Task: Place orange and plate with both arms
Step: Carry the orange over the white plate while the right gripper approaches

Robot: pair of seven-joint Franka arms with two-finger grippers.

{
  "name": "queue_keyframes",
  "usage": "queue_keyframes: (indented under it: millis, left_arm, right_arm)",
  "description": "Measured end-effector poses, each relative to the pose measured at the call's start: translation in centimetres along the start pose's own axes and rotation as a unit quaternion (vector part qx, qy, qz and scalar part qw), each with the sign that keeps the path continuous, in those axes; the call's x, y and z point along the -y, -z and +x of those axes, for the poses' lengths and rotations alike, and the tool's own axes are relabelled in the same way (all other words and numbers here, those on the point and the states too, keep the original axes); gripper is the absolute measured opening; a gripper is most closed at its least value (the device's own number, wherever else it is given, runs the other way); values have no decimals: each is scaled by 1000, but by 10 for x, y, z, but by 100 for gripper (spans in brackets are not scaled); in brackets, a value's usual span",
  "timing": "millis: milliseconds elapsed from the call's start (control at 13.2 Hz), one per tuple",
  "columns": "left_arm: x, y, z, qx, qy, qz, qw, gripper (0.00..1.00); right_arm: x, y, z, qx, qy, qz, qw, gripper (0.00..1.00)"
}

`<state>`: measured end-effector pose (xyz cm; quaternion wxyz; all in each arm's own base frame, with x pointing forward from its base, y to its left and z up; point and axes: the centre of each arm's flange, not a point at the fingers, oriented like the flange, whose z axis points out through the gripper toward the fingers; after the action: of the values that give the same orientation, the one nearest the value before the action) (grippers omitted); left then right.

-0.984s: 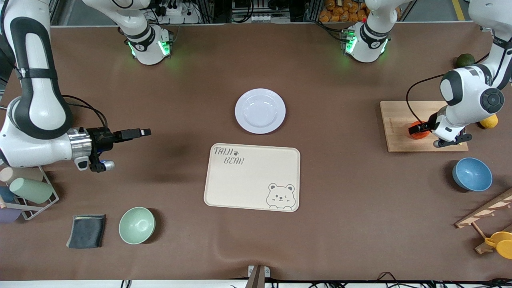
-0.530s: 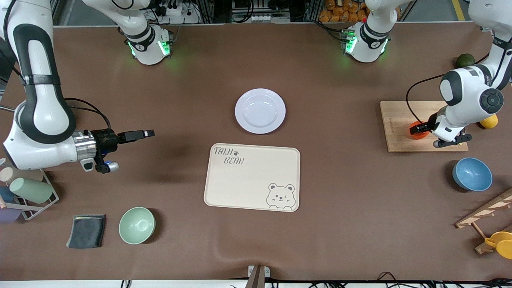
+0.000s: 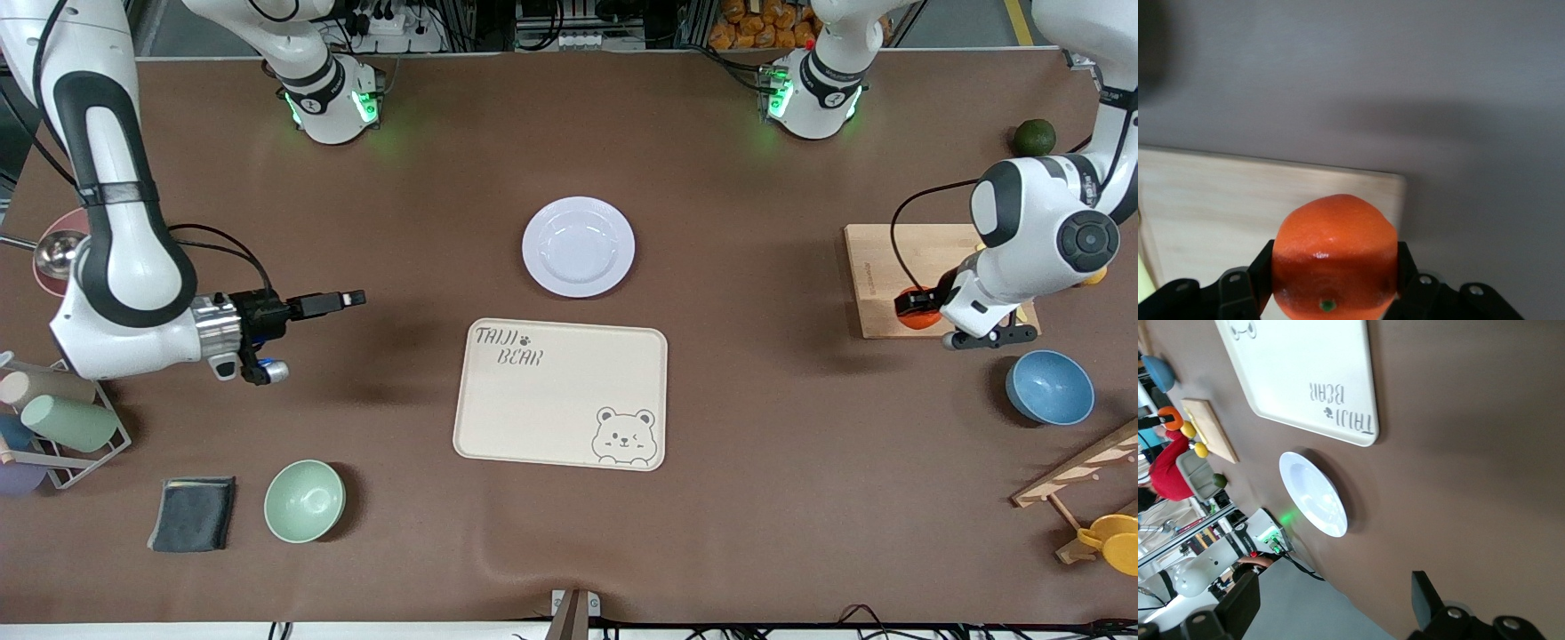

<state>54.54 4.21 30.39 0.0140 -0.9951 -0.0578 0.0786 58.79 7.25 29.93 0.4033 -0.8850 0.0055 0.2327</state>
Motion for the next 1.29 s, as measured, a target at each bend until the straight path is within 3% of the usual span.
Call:
queue_keyframes:
  millis: [227,378,833,1287]
  left_arm:
    - [-97,66,0,7,22,-13,1000,72]
    - [-167,80,-19,2,34,-14,999,72]
    - [-333,75,-87,7,69,-15,997,72]
    - [-439,24,-157,36,97,-10,995,72]
  right_arm:
    - [-19,-31,0,-3,11,16,1000,100]
    - [-23,-41,-1,1,12,16,1000,100]
    - [-15,-87,3,-13,17,12,1000,100]
    - [-27,-121,-4,-24,41,37,998,100]
